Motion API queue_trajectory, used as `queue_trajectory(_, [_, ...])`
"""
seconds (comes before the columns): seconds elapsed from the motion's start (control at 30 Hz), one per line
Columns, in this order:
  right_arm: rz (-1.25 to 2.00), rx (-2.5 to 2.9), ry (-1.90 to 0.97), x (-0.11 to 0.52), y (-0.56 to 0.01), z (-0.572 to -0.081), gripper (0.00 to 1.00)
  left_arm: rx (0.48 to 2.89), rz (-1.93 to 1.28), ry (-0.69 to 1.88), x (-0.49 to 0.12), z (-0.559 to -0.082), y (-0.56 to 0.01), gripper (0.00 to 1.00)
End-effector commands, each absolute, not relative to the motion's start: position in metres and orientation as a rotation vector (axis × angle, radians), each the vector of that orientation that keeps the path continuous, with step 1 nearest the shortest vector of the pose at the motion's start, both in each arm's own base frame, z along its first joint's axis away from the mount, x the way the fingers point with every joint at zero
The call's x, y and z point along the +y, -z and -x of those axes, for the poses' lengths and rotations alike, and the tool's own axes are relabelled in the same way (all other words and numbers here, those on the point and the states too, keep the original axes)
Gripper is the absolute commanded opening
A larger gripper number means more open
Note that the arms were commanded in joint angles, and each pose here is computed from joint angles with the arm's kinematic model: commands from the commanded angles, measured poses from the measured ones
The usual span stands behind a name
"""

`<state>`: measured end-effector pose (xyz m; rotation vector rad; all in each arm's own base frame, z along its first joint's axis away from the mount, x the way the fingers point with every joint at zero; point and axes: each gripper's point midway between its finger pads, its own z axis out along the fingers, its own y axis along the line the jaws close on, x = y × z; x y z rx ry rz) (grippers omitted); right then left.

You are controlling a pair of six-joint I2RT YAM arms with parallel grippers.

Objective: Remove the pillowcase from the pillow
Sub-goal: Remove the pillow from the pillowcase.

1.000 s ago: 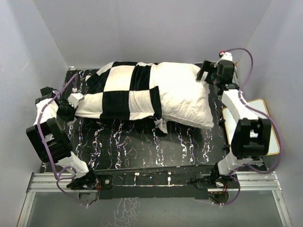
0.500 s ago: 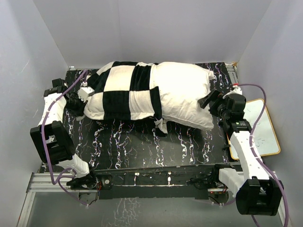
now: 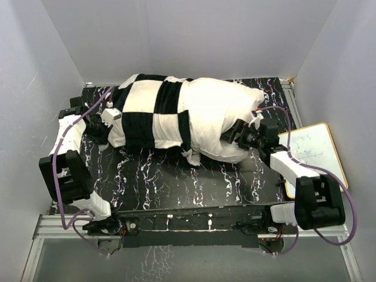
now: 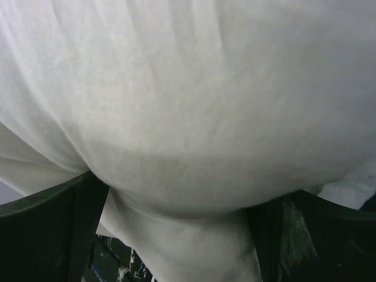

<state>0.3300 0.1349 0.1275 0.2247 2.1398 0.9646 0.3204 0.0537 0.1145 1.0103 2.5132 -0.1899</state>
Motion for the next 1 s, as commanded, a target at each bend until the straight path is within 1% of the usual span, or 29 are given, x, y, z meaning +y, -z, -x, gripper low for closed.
queue_trajectory(0.0, [0.076,1.996,-1.304,0.202,-0.167,-0.324,0.98,2.468,-1.043,0.230,0.026,-0.314,-0.132,0.00])
queue_trajectory(0.07, [0.052,2.022,-1.287,0.206,-0.155,-0.336,0.98,2.477,-1.080,0.250,0.014,-0.307,-0.128,0.00])
queue_trajectory(0.2, [-0.015,2.064,-1.042,0.202,-0.138,-0.366,0.98,2.487,-1.156,0.289,-0.008,-0.293,-0.122,0.00])
queue_trajectory(0.23, [-0.034,2.064,-0.982,0.199,-0.135,-0.372,0.88,2.482,-1.168,0.289,-0.011,-0.291,-0.123,0.00])
queue_trajectory(0.27, [-0.050,2.063,-0.955,0.197,-0.134,-0.376,0.62,2.479,-1.176,0.290,-0.013,-0.290,-0.124,0.00])
queue_trajectory(0.3, [-0.070,2.062,-0.933,0.194,-0.132,-0.379,0.32,2.477,-1.179,0.290,-0.014,-0.290,-0.126,0.00])
queue_trajectory(0.33, [-0.093,2.068,-0.899,0.190,-0.130,-0.382,0.12,2.475,-1.179,0.285,-0.013,-0.291,-0.128,0.00])
queue_trajectory(0.37, [-0.131,2.073,-0.854,0.183,-0.128,-0.386,0.08,2.475,-1.185,0.279,-0.012,-0.291,-0.130,0.00])
queue_trajectory(0.43, [-0.174,2.072,-0.827,0.173,-0.130,-0.390,0.08,2.471,-1.207,0.254,-0.009,-0.291,-0.133,0.00])
queue_trajectory(0.5, [-0.260,2.073,-0.757,0.150,-0.132,-0.399,0.08,2.463,-1.220,0.194,-0.003,-0.295,-0.138,0.00])
queue_trajectory(0.6, [-0.440,2.025,-0.571,0.091,-0.143,-0.414,0.08,2.461,-1.263,0.006,0.026,-0.301,-0.142,0.00])
queue_trajectory(0.67, [-0.477,1.972,-0.397,0.059,-0.155,-0.417,0.08,2.466,-1.256,-0.120,0.054,-0.305,-0.144,0.00])
queue_trajectory(0.73, [-0.520,1.924,-0.253,0.030,-0.167,-0.417,0.08,2.477,-1.215,-0.191,0.086,-0.307,-0.149,0.00])
queue_trajectory(0.83, [-0.594,1.892,-0.152,-0.004,-0.172,-0.417,0.08,2.515,-1.124,-0.270,0.140,-0.306,-0.157,0.00])
queue_trajectory(0.97, [-0.613,1.876,0.003,-0.029,-0.174,-0.415,0.09,2.549,-1.035,-0.371,0.207,-0.290,-0.157,0.00])
